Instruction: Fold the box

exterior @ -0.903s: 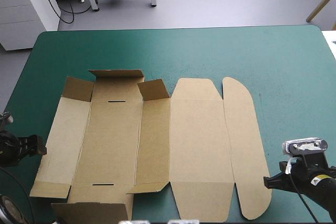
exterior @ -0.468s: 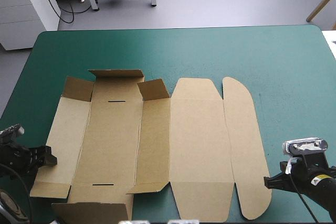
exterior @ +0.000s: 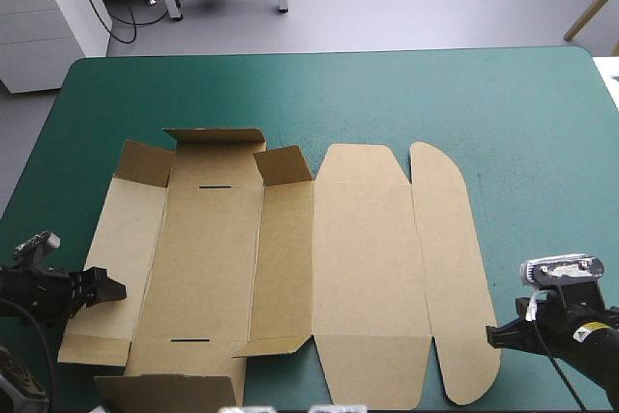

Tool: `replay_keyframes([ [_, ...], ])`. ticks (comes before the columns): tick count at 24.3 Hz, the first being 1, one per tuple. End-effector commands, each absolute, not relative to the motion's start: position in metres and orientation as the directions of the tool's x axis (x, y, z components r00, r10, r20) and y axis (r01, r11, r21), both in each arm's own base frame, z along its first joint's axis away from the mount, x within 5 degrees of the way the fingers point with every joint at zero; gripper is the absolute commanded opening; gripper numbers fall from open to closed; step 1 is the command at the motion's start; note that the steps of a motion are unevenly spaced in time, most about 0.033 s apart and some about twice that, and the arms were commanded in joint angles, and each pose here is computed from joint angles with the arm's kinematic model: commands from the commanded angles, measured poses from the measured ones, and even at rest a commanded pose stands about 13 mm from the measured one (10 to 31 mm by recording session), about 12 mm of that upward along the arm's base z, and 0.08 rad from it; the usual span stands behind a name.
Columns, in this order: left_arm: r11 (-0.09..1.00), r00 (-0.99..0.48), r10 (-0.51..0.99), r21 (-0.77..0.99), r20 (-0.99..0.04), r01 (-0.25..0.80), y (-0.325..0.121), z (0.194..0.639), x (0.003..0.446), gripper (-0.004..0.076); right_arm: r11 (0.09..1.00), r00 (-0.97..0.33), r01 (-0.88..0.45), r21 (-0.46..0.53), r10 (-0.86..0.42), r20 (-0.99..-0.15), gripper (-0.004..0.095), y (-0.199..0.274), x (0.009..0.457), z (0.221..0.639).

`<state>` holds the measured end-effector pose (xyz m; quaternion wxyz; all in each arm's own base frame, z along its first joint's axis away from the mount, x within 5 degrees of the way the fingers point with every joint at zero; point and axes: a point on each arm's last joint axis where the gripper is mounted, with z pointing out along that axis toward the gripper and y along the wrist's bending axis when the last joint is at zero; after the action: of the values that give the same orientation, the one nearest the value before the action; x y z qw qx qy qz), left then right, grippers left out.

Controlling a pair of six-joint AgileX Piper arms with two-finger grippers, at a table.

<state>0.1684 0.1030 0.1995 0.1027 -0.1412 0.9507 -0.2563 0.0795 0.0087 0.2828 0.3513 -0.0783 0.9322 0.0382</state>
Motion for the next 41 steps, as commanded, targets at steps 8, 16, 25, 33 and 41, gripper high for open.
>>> replay_keyframes([
  [8, 0.777, -0.953, -0.283, -0.607, -0.105, -0.164, 0.089, 0.203, 0.172, 0.0503, 0.985, -0.694, -0.17, 0.012, -0.111, -0.712, -0.0014, 0.009, 0.083, 0.293],
  [16, 0.804, -0.986, -0.129, -0.593, -0.109, -0.04, 0.067, 0.202, 0.181, 0.0503, 0.985, -0.694, -0.17, 0.012, -0.111, -0.712, -0.0014, 0.009, 0.083, 0.293],
  [25, 0.798, -0.987, -0.107, -0.602, -0.118, -0.014, 0.067, 0.21, 0.185, 0.0279, 0.985, -0.695, -0.17, 0.012, -0.111, -0.711, -0.0014, 0.009, 0.083, 0.293],
  [33, 0.818, -0.982, -0.105, -0.575, -0.159, 0.005, 0.073, 0.227, 0.197, -0.001, 0.985, -0.693, -0.17, 0.012, -0.111, -0.712, -0.0014, 0.009, 0.083, 0.294],
  [41, 0.905, -0.936, 0.184, -0.32, -0.3, 0.28, 0.036, 0.274, 0.246, -0.001, 0.985, -0.693, -0.17, 0.012, -0.111, -0.712, -0.0014, 0.009, 0.083, 0.294],
])
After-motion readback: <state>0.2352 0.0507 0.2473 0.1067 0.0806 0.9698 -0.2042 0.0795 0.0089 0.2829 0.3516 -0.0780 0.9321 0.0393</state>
